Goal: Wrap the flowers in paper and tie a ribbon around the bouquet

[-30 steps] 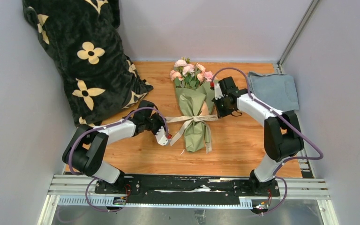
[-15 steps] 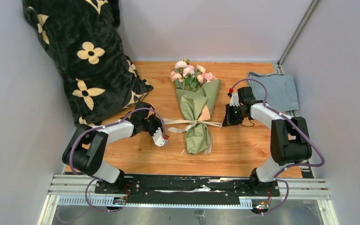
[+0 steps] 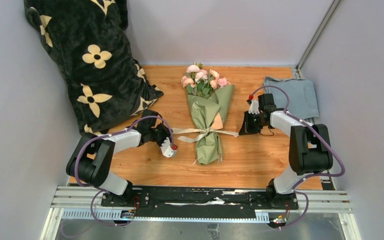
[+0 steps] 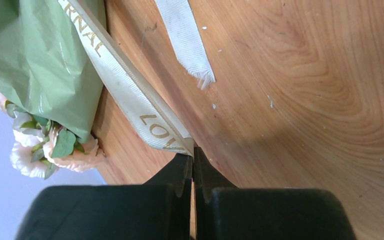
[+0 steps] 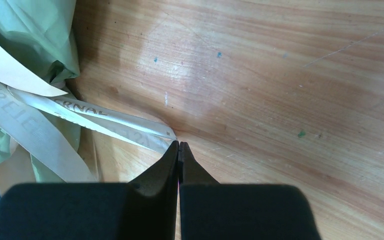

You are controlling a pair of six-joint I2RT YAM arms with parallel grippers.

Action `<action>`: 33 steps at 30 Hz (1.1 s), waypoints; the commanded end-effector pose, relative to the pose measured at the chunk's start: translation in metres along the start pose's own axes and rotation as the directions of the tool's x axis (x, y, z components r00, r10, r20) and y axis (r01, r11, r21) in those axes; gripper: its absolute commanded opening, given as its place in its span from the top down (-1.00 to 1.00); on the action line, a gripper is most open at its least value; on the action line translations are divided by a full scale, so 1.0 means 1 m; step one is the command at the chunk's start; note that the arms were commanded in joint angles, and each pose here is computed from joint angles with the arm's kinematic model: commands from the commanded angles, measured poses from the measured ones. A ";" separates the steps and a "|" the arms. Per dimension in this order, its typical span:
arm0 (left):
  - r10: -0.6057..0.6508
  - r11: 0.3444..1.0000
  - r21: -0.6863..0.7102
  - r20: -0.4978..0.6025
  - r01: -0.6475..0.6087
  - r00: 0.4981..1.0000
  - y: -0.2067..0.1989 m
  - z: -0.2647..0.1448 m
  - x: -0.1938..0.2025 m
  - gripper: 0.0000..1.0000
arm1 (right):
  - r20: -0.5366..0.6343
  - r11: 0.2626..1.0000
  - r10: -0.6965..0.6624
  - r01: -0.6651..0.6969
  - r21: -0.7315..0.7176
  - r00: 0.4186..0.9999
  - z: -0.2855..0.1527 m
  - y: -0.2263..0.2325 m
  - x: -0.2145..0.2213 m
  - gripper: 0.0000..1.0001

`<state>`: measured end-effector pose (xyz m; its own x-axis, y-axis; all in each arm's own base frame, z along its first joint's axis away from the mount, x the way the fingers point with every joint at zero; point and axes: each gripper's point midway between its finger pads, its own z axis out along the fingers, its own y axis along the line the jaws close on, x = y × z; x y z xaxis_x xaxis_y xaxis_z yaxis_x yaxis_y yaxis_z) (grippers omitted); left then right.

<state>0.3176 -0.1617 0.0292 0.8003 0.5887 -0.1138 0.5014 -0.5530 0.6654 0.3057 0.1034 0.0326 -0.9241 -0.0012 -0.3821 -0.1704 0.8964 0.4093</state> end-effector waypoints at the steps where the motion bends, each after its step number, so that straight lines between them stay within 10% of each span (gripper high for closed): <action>1: -0.101 0.979 0.164 -0.142 0.124 0.985 -0.059 -0.016 0.025 1.00 | -0.047 0.975 0.045 -0.034 0.219 0.998 -0.008 -0.060 0.020 1.00; 10: -0.106 0.982 0.154 -0.049 0.113 0.993 -0.054 -0.022 -0.002 1.00 | -0.028 0.982 0.013 -0.007 0.187 1.000 -0.012 -0.052 0.011 0.92; 15: -0.158 0.979 0.139 0.038 0.151 0.987 -0.039 -0.037 -0.037 -0.40 | 0.119 0.992 -0.077 0.063 0.111 0.990 -0.044 -0.020 -0.023 0.33; 19: -0.303 0.950 0.089 0.052 0.298 0.951 -0.023 -0.065 -0.053 -0.69 | 0.294 0.980 -0.184 0.153 0.124 0.938 -0.085 0.002 -0.048 -0.36; 25: -0.421 0.902 -0.066 0.085 0.427 0.903 -0.006 -0.045 -0.076 0.57 | 0.536 0.967 -0.253 0.226 0.116 0.805 -0.131 0.033 -0.062 -0.45; 33: -0.196 0.973 -0.071 0.239 0.218 0.951 0.008 0.009 -0.142 0.67 | 0.564 0.964 -0.249 0.259 0.065 0.788 -0.152 0.055 -0.044 -0.51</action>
<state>0.2064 -0.2118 0.0186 0.6814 0.6173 -0.3932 0.7055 -0.4110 0.5773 0.3009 0.0763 0.1968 -0.4855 0.0170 -0.8741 -0.3494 0.9127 0.2118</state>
